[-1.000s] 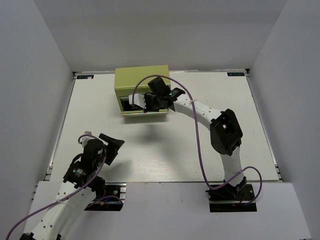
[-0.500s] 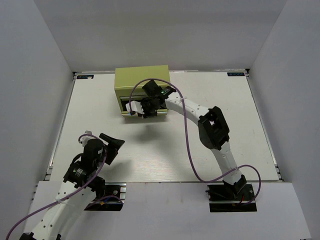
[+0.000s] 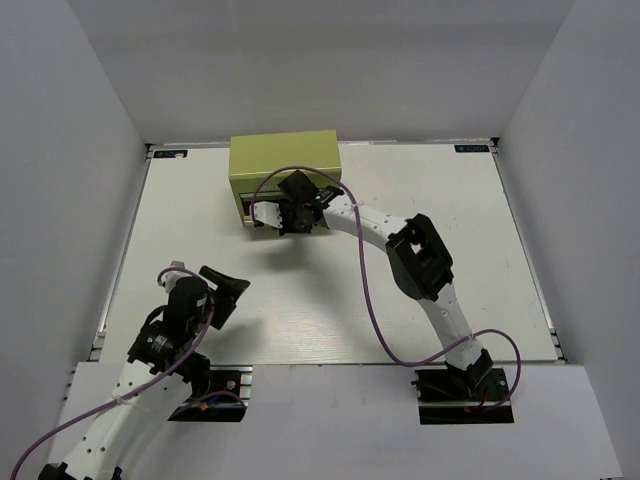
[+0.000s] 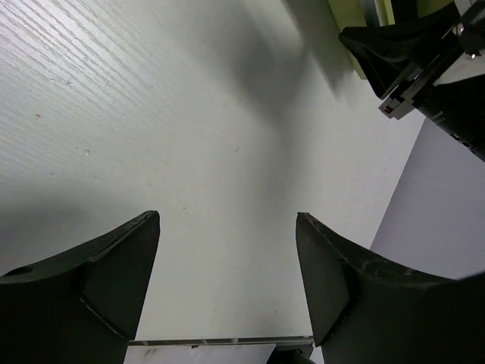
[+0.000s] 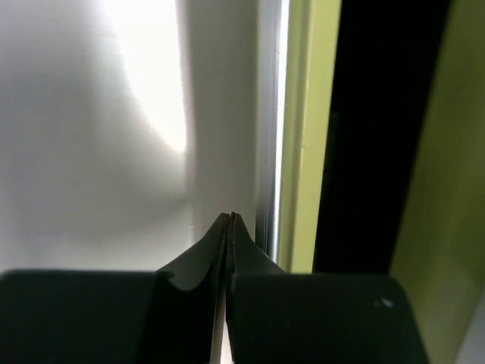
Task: Sort the stationery into containers
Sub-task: Close the drawer
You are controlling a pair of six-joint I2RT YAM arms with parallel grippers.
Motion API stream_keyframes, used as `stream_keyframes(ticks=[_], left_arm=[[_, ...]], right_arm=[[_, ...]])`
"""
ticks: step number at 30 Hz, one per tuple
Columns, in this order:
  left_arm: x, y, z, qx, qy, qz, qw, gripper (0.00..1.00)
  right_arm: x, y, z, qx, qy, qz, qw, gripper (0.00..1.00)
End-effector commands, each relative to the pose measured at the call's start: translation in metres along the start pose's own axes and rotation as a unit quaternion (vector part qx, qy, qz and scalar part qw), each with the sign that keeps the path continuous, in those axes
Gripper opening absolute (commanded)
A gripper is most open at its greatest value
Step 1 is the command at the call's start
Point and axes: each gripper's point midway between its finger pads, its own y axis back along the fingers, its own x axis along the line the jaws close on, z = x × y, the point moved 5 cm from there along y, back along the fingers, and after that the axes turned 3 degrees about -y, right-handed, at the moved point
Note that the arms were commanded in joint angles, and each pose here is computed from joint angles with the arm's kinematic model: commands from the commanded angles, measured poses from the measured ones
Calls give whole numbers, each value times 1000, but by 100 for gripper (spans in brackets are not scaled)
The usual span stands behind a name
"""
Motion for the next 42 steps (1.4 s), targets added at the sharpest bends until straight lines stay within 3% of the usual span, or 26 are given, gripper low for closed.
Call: stream_keyframes(ticks=[1,9,14,17,18,20,21,23,27,29,31,32,33,34,42], left_arm=[[-4,-1,2,-1,-4,-4,1000,82],[-6,-2,1,3,-4,-5,1000,82],[-6,-2,1,3,-4,-5,1000,82],[-6,-1,1,2,-3,-10,1000,82],[-6,-1,1,2,-8,-10,1000,82],[-8,0,0,6,-12,-17,1000,82],[-14,1,3,-2,-18,-36,999,82],[-21,1,3,0,-34,-63,997,84],[-37,5,5,-6,-69,-115,991,91],[-41,6,6,-10,-88,-132,987,94],[-49,6,6,-9,-114,-154,981,97],[-51,5,6,-8,-124,-161,979,97],[-55,3,8,-10,-133,-162,978,99],[-66,6,9,-9,-142,-182,973,99],[-100,-7,12,19,-254,-198,946,99]], right_arm=[[-39,6,-4,26,-21,-131,991,0],[-66,8,-8,38,-43,-236,970,0],[-69,9,-10,45,-47,-255,965,0],[-51,14,-10,51,-43,-187,980,0],[-34,25,7,4,-34,-111,993,0],[-7,31,13,-43,-33,-26,998,0],[3,56,26,-75,-31,-9,997,0],[30,67,17,-86,-69,26,994,10],[35,105,26,-120,-163,25,979,31],[28,130,30,-132,-198,1,971,35],[18,153,27,-141,-222,-37,964,47],[17,157,26,-147,-241,-48,958,60],[14,171,23,-149,-249,-71,954,82],[9,185,24,-156,-252,-97,950,90],[9,224,-5,-145,-281,-218,923,90]])
